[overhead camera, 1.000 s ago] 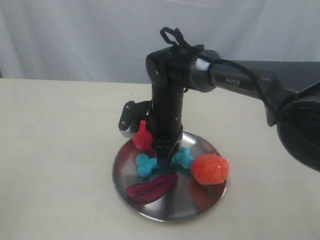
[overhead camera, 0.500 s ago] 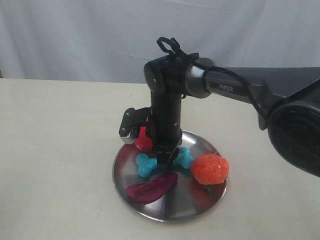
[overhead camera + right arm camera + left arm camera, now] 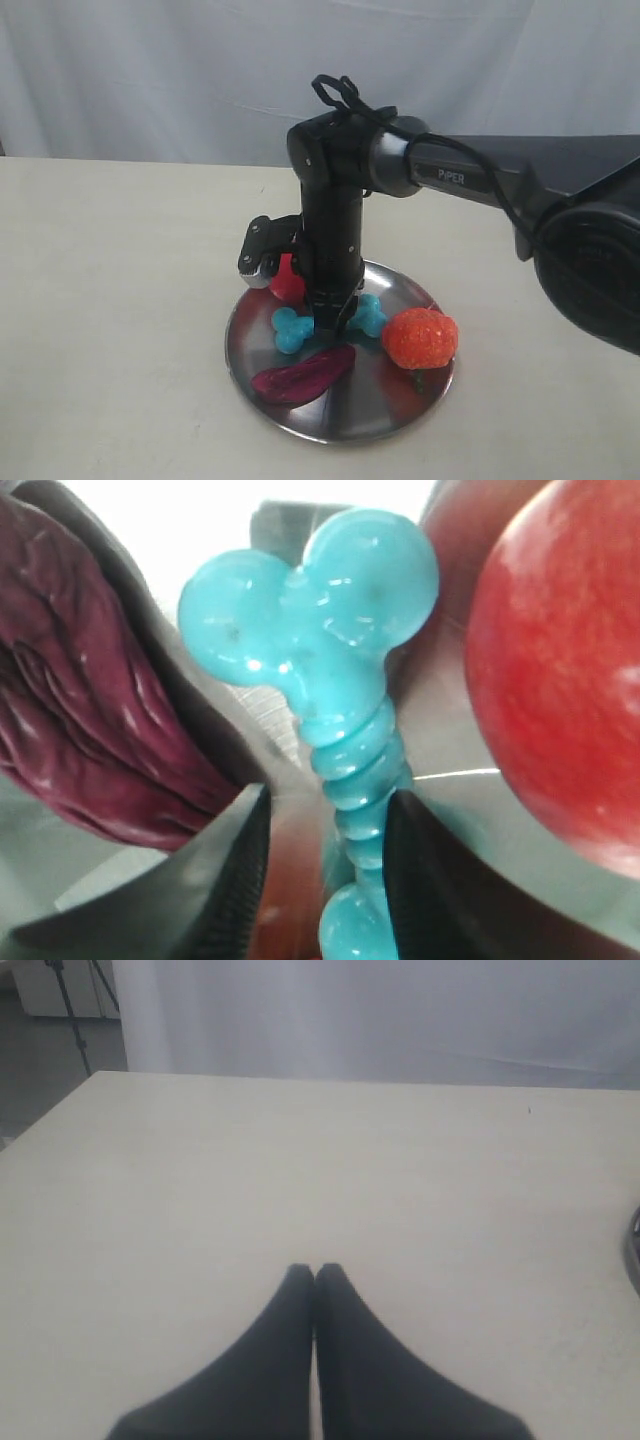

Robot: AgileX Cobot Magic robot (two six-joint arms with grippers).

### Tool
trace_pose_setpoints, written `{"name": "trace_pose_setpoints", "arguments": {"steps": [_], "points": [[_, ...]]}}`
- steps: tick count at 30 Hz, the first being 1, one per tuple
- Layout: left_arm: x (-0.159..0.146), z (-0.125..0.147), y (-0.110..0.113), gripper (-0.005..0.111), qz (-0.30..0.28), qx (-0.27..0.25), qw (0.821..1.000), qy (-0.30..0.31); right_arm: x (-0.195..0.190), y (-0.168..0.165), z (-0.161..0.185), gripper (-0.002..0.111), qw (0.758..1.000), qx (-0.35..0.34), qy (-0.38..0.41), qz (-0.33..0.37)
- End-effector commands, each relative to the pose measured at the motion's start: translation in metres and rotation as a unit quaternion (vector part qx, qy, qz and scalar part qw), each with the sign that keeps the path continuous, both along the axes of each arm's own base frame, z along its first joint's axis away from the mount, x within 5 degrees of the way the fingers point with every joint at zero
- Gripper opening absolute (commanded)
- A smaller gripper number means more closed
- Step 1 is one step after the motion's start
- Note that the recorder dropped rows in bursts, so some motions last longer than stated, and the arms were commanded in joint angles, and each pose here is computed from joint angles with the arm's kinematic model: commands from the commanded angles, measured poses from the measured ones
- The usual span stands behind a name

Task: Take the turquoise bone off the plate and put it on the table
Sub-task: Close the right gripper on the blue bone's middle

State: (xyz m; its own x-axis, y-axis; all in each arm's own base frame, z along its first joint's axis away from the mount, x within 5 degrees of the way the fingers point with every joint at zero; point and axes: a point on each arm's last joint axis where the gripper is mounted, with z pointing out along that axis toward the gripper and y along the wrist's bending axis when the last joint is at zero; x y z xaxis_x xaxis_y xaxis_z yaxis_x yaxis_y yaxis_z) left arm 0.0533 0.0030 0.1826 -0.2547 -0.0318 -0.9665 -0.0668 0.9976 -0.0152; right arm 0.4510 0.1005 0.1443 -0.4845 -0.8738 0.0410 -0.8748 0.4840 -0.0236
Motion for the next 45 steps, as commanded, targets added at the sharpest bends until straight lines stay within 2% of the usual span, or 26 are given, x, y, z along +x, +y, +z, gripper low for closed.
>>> {"name": "trace_pose_setpoints", "arguments": {"steps": [1,15,23,31,37,45], "points": [[0.000,0.000,0.000,0.000,0.003,-0.004,1.000,-0.002,0.002,-0.006,-0.009,0.038,1.000,-0.028,0.004,-0.006],[0.000,0.000,0.000,0.000,0.003,-0.004,1.000,-0.002,0.003,-0.009,-0.008,0.038,0.999,-0.045,-0.003,-0.015],[0.000,0.000,0.000,0.000,0.003,-0.004,1.000,-0.002,0.001,-0.009,0.016,0.038,0.999,-0.037,-0.028,-0.023],[0.000,0.000,0.000,0.000,0.003,-0.004,1.000,-0.002,0.006,-0.008,0.007,0.038,0.999,-0.028,-0.040,-0.023],[0.000,0.000,0.000,0.000,0.003,-0.004,1.000,-0.002,0.004,-0.006,-0.008,0.038,0.999,-0.025,-0.010,-0.028],[0.000,0.000,0.000,0.000,0.003,-0.004,1.000,-0.002,0.005,-0.006,-0.009,0.050,0.999,-0.023,-0.015,-0.028]]}}
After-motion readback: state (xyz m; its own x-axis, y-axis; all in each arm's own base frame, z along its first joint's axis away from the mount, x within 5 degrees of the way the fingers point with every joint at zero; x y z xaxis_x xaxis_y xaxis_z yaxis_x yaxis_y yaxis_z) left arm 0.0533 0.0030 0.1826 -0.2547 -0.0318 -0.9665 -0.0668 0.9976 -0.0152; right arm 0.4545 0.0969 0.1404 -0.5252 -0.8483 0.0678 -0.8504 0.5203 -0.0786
